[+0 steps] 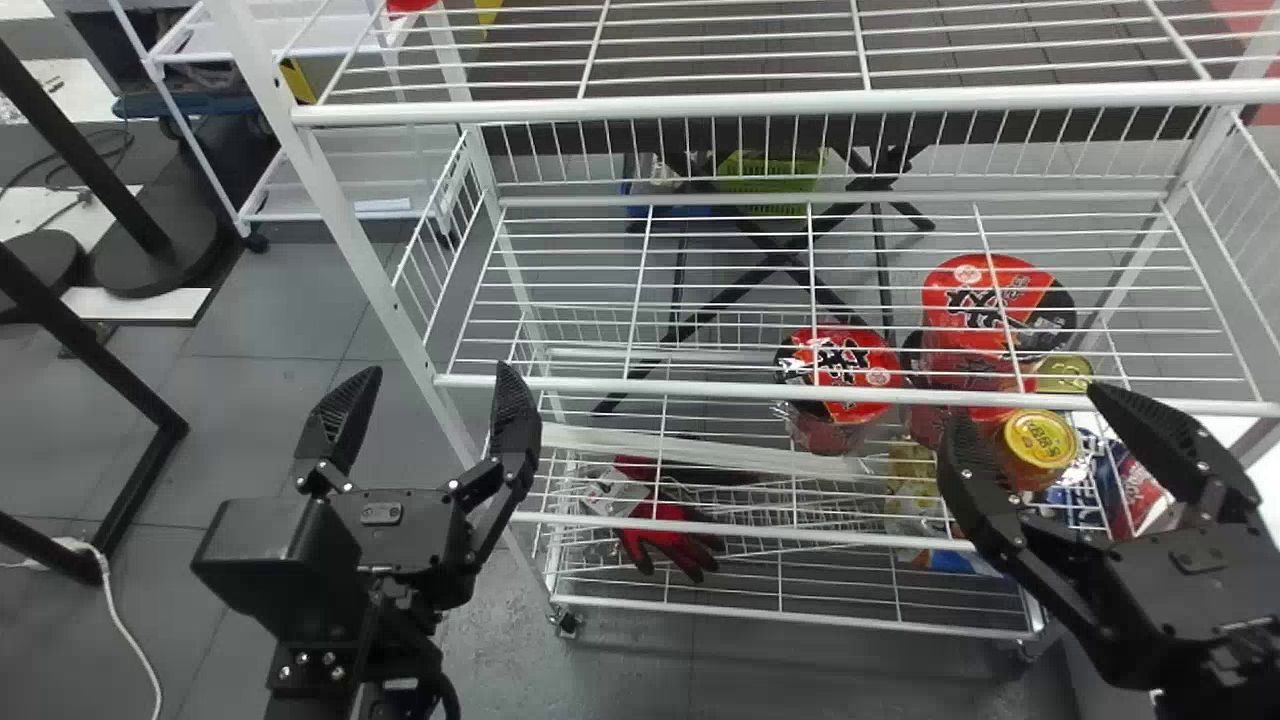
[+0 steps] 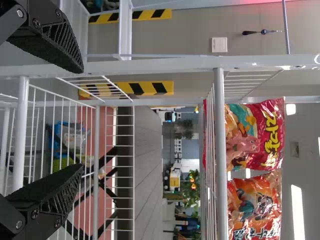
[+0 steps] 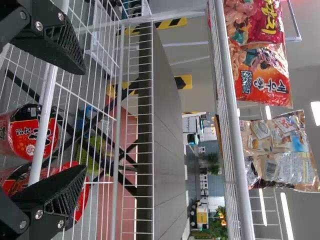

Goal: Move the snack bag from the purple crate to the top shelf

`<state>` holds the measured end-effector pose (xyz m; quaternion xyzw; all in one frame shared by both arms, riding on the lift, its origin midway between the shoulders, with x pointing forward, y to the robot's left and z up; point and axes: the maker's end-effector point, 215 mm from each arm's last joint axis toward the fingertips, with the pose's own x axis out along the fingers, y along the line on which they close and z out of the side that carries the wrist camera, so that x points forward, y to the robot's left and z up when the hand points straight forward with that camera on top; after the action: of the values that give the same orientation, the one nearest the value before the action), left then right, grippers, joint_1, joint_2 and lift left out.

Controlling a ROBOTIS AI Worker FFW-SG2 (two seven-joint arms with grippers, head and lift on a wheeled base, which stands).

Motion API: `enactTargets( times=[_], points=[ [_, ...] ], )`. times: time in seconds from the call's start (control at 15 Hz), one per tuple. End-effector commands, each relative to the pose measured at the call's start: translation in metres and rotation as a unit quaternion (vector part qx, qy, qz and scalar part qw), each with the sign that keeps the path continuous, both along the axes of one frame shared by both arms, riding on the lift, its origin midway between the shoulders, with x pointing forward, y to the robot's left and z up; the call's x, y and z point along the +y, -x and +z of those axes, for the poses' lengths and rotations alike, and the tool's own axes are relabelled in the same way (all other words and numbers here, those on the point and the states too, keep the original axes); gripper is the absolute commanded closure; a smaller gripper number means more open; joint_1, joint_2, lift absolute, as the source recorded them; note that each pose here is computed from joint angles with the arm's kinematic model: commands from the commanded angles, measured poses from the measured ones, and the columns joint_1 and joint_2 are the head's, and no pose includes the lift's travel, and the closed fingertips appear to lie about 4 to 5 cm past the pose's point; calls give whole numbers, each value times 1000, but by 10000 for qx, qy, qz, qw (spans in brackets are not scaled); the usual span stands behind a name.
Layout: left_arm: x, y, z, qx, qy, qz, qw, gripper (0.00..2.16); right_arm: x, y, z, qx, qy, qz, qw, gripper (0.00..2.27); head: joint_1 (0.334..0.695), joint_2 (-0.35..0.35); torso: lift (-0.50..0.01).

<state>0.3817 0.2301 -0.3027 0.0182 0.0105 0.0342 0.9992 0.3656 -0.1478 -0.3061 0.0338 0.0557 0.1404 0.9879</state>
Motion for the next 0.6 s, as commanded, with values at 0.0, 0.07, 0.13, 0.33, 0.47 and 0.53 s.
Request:
enactTargets(
  times=[0.0,0.07,0.13,0.33,0.47,0.53],
  points=[
    [-3,0,-1,15,15,-22,10000,161,0,0,0,4,-18,-2,10000,164,695,127,-354],
    [-3,0,-1,15,15,-22,10000,161,-1,0,0,3,-13,-7,10000,164,695,125,-358],
    [-3,0,-2,14,13,-22,10000,161,-2,0,0,4,-15,-13,10000,164,695,124,-363],
    [-3,0,-2,21,4,-22,10000,161,-2,-1,0,-4,-10,-18,10000,164,695,120,-374],
    [-2,0,-3,28,3,-21,10000,161,-2,-1,0,-4,-10,-18,10000,164,695,119,-382],
    [-2,1,-4,36,3,-21,10000,161,-3,-1,0,-5,1,-18,10000,164,695,118,-387]
  ],
)
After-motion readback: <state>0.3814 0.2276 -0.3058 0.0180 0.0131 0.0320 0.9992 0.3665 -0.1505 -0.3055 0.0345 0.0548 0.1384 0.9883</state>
